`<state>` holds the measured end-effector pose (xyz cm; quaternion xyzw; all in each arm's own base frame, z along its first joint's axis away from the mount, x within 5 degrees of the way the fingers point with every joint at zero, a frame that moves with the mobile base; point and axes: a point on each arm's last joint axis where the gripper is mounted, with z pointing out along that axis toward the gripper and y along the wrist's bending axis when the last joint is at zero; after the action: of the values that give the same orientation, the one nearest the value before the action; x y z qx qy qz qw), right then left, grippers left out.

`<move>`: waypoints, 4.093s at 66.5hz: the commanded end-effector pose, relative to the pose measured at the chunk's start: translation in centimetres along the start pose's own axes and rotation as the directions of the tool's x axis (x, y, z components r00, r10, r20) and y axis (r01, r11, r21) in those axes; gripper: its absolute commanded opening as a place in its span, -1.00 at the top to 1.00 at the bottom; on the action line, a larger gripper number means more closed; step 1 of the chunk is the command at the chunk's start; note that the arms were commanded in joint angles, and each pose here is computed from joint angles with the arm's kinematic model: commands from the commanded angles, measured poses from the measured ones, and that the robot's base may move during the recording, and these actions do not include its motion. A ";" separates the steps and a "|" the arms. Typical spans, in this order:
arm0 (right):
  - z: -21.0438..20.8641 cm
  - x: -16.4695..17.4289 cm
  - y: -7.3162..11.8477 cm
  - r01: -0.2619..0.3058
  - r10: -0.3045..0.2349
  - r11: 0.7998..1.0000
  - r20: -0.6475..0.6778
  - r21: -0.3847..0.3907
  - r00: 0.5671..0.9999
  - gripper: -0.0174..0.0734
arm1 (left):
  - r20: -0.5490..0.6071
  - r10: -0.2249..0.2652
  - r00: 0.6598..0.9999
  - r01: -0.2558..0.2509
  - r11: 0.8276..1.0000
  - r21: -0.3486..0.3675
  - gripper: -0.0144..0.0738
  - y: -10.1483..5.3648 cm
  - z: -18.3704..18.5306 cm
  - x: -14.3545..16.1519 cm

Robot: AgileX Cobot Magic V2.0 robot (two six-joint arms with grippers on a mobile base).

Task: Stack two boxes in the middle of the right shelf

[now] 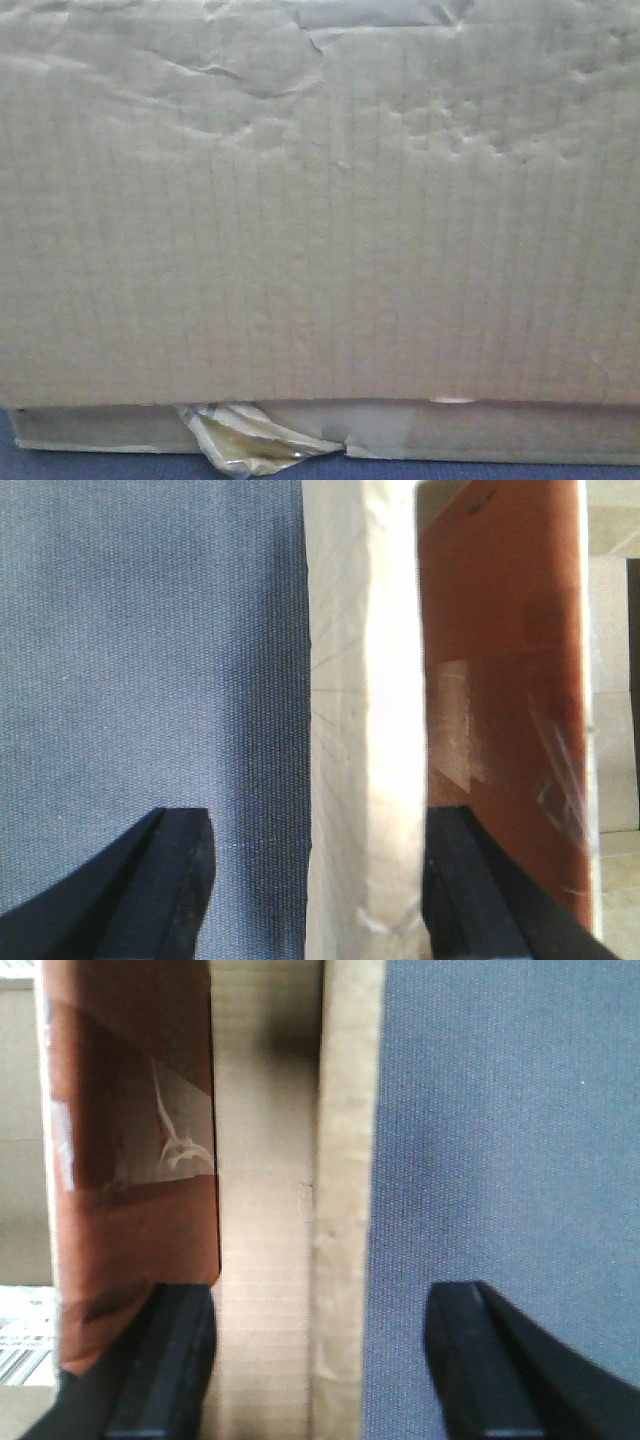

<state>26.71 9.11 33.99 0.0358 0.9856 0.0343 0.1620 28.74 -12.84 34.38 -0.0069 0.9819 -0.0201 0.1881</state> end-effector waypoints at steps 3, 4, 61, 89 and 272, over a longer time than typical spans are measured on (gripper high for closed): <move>-0.1 0.1 0.0 0.009 -0.009 1.000 0.009 -0.001 1.000 0.00 | 0.016 0.004 1.000 -0.004 1.000 0.004 -0.10 -0.1 -0.4 -0.1; -0.1 0.1 0.0 0.009 -0.009 1.000 0.009 -0.001 1.000 0.01 | 0.016 0.004 1.000 -0.004 1.000 0.004 -0.10 -0.1 -0.4 -0.1; -1.1 0.4 1.9 0.000 -0.003 0.999 0.082 0.042 0.997 0.96 | 0.131 -0.018 0.991 0.026 0.998 -0.061 0.92 -1.3 -2.3 0.2; -8.7 -3.9 3.2 0.024 0.009 0.998 0.511 -0.058 0.860 0.96 | 0.500 -0.034 0.865 0.089 0.992 -0.086 0.92 1.1 -11.8 -2.6; -12.5 -6.0 2.9 0.006 0.056 0.997 0.730 -0.082 0.681 0.96 | 0.696 -0.059 0.716 0.105 0.994 -0.024 0.92 1.4 -15.4 -4.1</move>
<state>28.69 10.95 46.75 0.0575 0.8567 0.0491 0.5102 27.33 -10.88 49.12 -0.0653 0.8533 0.0145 0.5172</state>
